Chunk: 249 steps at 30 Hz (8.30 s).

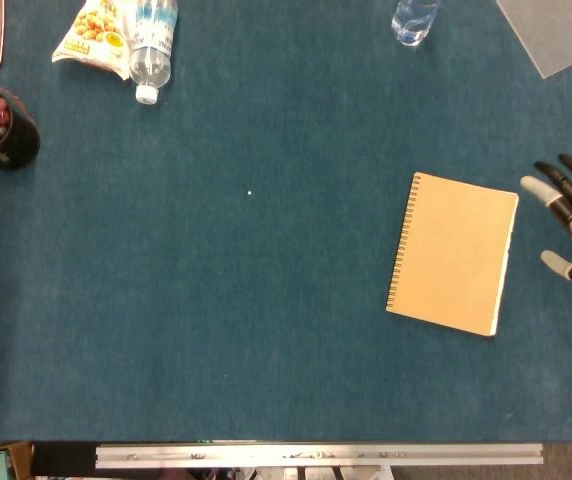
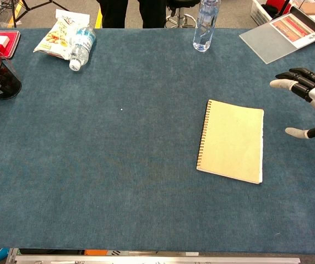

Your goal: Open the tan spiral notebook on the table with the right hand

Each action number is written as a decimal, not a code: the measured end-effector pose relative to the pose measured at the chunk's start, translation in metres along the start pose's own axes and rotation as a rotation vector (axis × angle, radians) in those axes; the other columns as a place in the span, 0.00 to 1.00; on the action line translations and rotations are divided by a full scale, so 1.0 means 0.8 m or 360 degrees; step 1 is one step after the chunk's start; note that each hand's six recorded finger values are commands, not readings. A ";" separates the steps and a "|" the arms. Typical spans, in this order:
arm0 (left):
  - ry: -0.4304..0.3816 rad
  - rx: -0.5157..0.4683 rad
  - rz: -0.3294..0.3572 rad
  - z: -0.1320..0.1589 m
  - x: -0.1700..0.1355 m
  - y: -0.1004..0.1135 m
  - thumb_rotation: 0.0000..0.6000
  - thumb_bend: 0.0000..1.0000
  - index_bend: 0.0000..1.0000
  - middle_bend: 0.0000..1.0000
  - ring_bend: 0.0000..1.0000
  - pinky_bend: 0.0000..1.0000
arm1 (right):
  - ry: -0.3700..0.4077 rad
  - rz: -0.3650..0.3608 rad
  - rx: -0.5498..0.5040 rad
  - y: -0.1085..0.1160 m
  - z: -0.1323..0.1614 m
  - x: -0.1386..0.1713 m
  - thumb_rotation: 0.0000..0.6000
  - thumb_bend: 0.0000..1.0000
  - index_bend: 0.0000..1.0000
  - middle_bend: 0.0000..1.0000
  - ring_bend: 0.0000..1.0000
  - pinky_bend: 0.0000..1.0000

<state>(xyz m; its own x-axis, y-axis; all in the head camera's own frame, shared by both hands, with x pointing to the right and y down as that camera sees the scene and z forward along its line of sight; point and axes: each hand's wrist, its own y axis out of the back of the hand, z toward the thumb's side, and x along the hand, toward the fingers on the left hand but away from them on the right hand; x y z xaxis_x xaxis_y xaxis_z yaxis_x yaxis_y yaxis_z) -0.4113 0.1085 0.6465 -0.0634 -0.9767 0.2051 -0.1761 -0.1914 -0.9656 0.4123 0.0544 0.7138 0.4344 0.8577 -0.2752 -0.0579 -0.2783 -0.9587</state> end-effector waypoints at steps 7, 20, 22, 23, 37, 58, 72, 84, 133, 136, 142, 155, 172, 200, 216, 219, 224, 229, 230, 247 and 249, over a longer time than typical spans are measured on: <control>0.0005 0.0001 -0.0005 -0.002 -0.001 -0.001 1.00 0.26 0.33 0.23 0.27 0.46 | 0.0055 0.0083 -0.0007 -0.019 0.006 -0.003 1.00 0.23 0.18 0.13 0.06 0.18; 0.0015 -0.0001 -0.0011 -0.004 -0.003 -0.002 1.00 0.26 0.33 0.23 0.27 0.46 | 0.0095 0.0189 0.0004 -0.040 0.011 -0.002 1.00 0.29 0.12 0.09 0.01 0.16; 0.0015 -0.0002 -0.0011 -0.005 -0.003 -0.002 1.00 0.26 0.33 0.23 0.27 0.46 | 0.0102 0.0202 0.0004 -0.043 0.012 -0.003 1.00 0.30 0.12 0.08 0.01 0.16; 0.0016 -0.0002 -0.0011 -0.005 -0.003 -0.002 1.00 0.26 0.33 0.23 0.27 0.46 | 0.0106 0.0205 0.0005 -0.043 0.013 -0.003 1.00 0.30 0.12 0.08 0.01 0.16; 0.0021 -0.0005 -0.0011 -0.007 -0.004 -0.003 1.00 0.26 0.33 0.23 0.27 0.46 | 0.0147 0.0259 0.0018 -0.059 0.021 -0.004 1.00 0.33 0.12 0.08 0.01 0.16; 0.0021 -0.0007 -0.0009 -0.006 -0.004 -0.001 1.00 0.26 0.33 0.23 0.27 0.46 | 0.0150 0.0332 0.0036 -0.077 0.023 0.003 1.00 0.34 0.11 0.07 0.00 0.14; 0.0033 -0.0010 -0.0009 -0.010 -0.005 -0.001 1.00 0.26 0.33 0.23 0.27 0.46 | 0.0173 0.0350 0.0020 -0.086 0.030 -0.004 1.00 0.34 0.11 0.07 0.00 0.13; 0.0036 -0.0010 -0.0009 -0.011 -0.006 -0.002 1.00 0.26 0.33 0.23 0.27 0.46 | 0.0167 0.0364 0.0028 -0.089 0.029 0.000 1.00 0.35 0.11 0.07 0.00 0.13; 0.0047 -0.0021 -0.0007 -0.015 -0.008 0.000 1.00 0.26 0.33 0.23 0.27 0.46 | 0.0189 0.0175 -0.0057 -0.083 0.053 -0.051 1.00 0.35 0.12 0.07 0.00 0.13; 0.0049 -0.0022 -0.0006 -0.015 -0.008 0.000 1.00 0.26 0.33 0.23 0.27 0.46 | 0.0191 0.0172 -0.0061 -0.083 0.054 -0.054 1.00 0.36 0.16 0.07 0.00 0.13; 0.0052 -0.0021 -0.0007 -0.016 -0.009 0.000 1.00 0.26 0.33 0.23 0.27 0.46 | 0.0196 0.0156 -0.0085 -0.082 0.057 -0.057 1.00 0.38 0.30 0.07 0.00 0.13; 0.0054 -0.0022 -0.0006 -0.017 -0.009 -0.001 1.00 0.26 0.33 0.23 0.27 0.46 | 0.0218 0.0151 -0.0094 -0.080 0.060 -0.063 1.00 0.45 0.44 0.07 0.00 0.13; 0.0055 -0.0016 0.0000 -0.016 -0.009 0.000 1.00 0.26 0.33 0.23 0.27 0.46 | 0.0232 0.0182 -0.0015 -0.065 0.051 -0.050 1.00 0.48 0.54 0.09 0.00 0.13; 0.0016 -0.0010 0.0031 -0.001 -0.002 0.006 1.00 0.26 0.33 0.23 0.27 0.46 | 0.0262 0.0134 0.0287 0.050 0.038 -0.012 1.00 0.49 0.56 0.10 0.00 0.13; 0.0037 -0.0013 0.0025 -0.007 -0.004 0.004 1.00 0.26 0.33 0.23 0.27 0.46 | 0.0309 0.0096 0.0196 0.035 0.051 -0.018 1.00 0.49 0.56 0.10 0.00 0.13; 0.0037 -0.0012 0.0025 -0.006 -0.004 0.004 1.00 0.26 0.33 0.23 0.27 0.46 | 0.0322 0.0064 0.0184 0.041 0.055 -0.019 1.00 0.49 0.56 0.10 0.00 0.13; 0.0038 -0.0012 0.0024 -0.007 -0.004 0.004 1.00 0.26 0.33 0.23 0.27 0.46 | 0.0333 0.0057 0.0171 0.043 0.058 -0.017 1.00 0.49 0.56 0.10 0.00 0.13; 0.0046 -0.0013 0.0021 -0.008 -0.005 0.003 1.00 0.26 0.33 0.23 0.27 0.46 | 0.0337 0.0096 0.0161 0.034 0.060 -0.013 1.00 0.49 0.56 0.10 0.00 0.13; 0.0047 -0.0013 0.0021 -0.009 -0.005 0.003 1.00 0.26 0.33 0.23 0.27 0.46 | 0.0342 0.0102 0.0156 0.032 0.061 -0.012 1.00 0.49 0.56 0.10 0.00 0.13; 0.0045 -0.0018 0.0026 -0.009 -0.006 0.004 1.00 0.26 0.33 0.23 0.27 0.46 | 0.0361 0.0157 0.0110 0.020 0.070 0.003 1.00 0.49 0.39 0.10 0.00 0.13; 0.0042 -0.0018 0.0027 -0.008 -0.005 0.005 1.00 0.26 0.33 0.23 0.27 0.46 | 0.0354 0.0149 0.0116 0.021 0.069 0.001 1.00 0.47 0.28 0.10 0.00 0.13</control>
<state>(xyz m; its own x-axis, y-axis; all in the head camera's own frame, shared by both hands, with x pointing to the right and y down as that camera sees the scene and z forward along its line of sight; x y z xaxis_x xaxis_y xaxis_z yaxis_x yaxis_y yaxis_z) -0.4177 0.1125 0.6428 -0.0923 -0.9768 0.1930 -0.1857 -0.1735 -0.9672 0.3621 0.0747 0.6938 0.6107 0.7112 -0.3482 -0.1682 -0.3132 -0.9347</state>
